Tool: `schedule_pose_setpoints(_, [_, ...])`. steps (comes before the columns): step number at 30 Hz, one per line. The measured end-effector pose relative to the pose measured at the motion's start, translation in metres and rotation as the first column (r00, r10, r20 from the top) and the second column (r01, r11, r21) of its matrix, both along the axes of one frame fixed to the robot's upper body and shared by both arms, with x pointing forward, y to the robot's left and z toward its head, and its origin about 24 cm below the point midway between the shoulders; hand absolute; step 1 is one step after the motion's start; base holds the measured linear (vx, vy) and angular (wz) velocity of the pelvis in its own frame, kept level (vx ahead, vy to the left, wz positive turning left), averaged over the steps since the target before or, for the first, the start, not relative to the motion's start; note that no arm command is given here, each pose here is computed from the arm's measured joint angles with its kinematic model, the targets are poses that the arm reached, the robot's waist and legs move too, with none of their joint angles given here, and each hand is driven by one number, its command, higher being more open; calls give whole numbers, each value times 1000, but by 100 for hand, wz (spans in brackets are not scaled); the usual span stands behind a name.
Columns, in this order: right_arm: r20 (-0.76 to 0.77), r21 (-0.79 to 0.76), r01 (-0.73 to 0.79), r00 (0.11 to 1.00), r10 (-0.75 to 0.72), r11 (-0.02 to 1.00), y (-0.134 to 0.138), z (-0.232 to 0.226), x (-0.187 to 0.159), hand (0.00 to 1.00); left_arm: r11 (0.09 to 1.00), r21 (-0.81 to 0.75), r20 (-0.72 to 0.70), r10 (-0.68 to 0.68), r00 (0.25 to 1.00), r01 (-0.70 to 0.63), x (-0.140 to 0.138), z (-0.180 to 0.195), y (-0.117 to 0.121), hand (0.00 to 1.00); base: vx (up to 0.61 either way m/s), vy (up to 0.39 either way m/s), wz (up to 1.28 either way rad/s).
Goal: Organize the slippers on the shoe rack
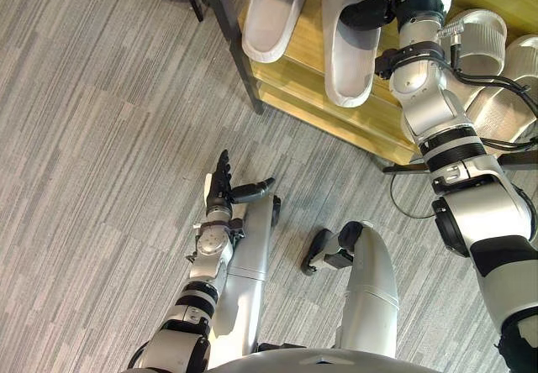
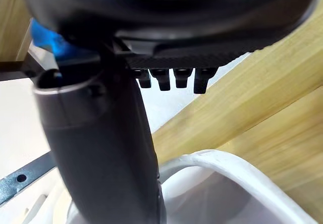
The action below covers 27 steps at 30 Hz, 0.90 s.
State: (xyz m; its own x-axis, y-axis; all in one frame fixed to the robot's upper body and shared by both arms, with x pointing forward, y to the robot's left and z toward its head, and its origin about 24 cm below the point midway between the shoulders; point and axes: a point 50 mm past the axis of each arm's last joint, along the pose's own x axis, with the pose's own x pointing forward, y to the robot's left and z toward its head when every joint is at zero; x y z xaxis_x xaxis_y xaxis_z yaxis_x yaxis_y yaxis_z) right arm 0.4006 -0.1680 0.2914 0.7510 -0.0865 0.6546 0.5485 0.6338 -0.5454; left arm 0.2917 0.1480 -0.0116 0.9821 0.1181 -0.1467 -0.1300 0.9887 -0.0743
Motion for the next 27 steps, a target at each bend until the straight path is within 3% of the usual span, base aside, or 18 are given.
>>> schedule_pose_setpoints(17, [-115, 36, -137, 983, 140, 990, 18, -27, -1, 100, 1000, -7, -50, 22, 999, -22, -2, -9, 11, 100, -17, -32, -7])
schedule_pose_setpoints(24, [1, 151, -292, 955, 296, 944, 39, -38, -31, 100, 998, -25, -98, 60, 993, -62, -5, -16, 23, 100, -7, -20, -5])
schedule_pose_setpoints(27, [56, 291, -364, 930, 364, 885, 46, -53, -47, 100, 996, -38, -115, 79, 990, -84, -7, -18, 28, 100, 0, 0, 0])
